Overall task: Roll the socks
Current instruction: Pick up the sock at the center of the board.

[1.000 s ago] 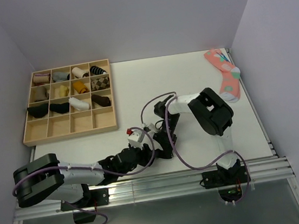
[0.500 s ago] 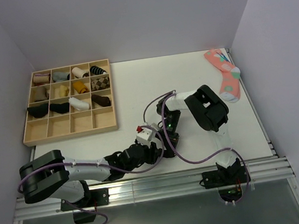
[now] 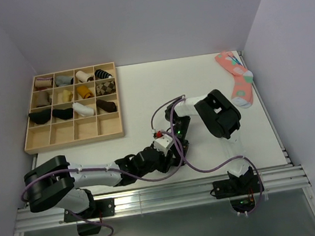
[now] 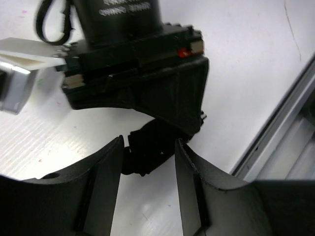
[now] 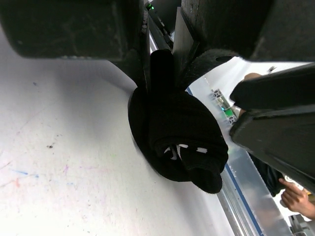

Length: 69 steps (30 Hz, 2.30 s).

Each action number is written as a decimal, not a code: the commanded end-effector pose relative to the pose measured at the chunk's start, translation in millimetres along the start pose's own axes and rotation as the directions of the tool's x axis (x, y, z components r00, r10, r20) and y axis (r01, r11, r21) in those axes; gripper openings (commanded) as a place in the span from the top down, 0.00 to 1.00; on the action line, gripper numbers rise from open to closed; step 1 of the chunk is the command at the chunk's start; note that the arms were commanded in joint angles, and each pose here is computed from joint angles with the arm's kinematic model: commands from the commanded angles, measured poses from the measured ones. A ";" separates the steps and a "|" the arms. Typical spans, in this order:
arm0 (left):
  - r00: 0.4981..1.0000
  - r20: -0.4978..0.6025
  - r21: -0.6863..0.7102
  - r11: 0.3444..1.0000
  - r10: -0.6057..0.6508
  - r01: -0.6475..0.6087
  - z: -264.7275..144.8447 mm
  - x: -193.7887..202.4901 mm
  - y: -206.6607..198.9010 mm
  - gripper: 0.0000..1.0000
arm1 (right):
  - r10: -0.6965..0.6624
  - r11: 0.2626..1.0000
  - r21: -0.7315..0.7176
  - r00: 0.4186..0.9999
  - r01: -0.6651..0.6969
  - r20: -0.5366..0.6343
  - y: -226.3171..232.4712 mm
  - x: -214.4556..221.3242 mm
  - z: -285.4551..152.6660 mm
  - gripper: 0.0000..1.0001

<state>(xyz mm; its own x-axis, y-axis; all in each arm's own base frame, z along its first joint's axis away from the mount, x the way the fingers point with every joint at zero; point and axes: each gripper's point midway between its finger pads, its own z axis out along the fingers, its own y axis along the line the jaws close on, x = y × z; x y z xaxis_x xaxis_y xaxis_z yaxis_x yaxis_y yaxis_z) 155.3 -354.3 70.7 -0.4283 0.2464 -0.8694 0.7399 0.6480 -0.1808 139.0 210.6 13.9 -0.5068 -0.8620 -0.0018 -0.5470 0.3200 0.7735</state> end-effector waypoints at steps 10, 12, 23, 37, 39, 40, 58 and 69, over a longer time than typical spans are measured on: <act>0.980 -0.116 0.226 0.965 0.159 -0.130 9.3 16.3 -37.6 0.50 | -0.067 0.985 0.152 0.994 0.079 -0.086 -44.2 11.5 -0.7 0.81; 0.978 -0.120 0.226 0.964 0.168 -0.138 10.0 19.6 -36.3 0.50 | -0.066 0.985 0.150 0.994 0.079 -0.088 -44.8 11.4 -0.4 0.82; 0.969 -0.166 0.212 0.967 0.181 -0.144 19.7 35.8 -32.2 0.49 | -0.073 0.988 0.131 0.993 0.085 -0.096 -42.0 12.9 -0.3 0.81; 0.952 -0.237 0.149 0.975 0.196 -0.164 32.6 56.1 -21.6 0.47 | -0.057 0.997 0.055 0.994 0.062 -0.095 -32.2 11.2 -3.9 0.80; 0.949 -0.247 0.138 0.976 0.196 -0.166 34.3 58.1 -19.6 0.47 | -0.048 0.998 0.047 0.994 0.052 -0.099 -32.3 12.0 -4.0 0.80; 0.947 -0.254 0.118 0.978 0.195 -0.170 36.4 60.2 -16.1 0.47 | -0.045 0.998 0.044 0.994 0.050 -0.099 -32.0 12.5 -4.0 0.80; 0.911 -0.343 0.132 0.972 0.230 -0.196 44.3 85.6 -18.5 0.48 | 0.002 1.000 -0.020 0.993 -0.004 -0.116 -34.2 14.2 -14.0 0.78; 0.888 -0.393 0.186 0.966 0.239 -0.178 42.5 100.5 -25.9 0.50 | 0.008 1.000 -0.002 0.992 -0.008 -0.129 -40.5 10.7 -19.8 0.78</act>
<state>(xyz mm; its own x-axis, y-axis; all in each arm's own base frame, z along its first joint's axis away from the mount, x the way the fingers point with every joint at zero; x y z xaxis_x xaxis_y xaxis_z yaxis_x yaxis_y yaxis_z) 150.1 -407.4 23.9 -0.3649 0.4822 -0.7965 0.8546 0.5129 -0.0809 148.0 175.7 17.2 -0.4185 -0.8970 0.1424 -0.4650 0.3463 0.8147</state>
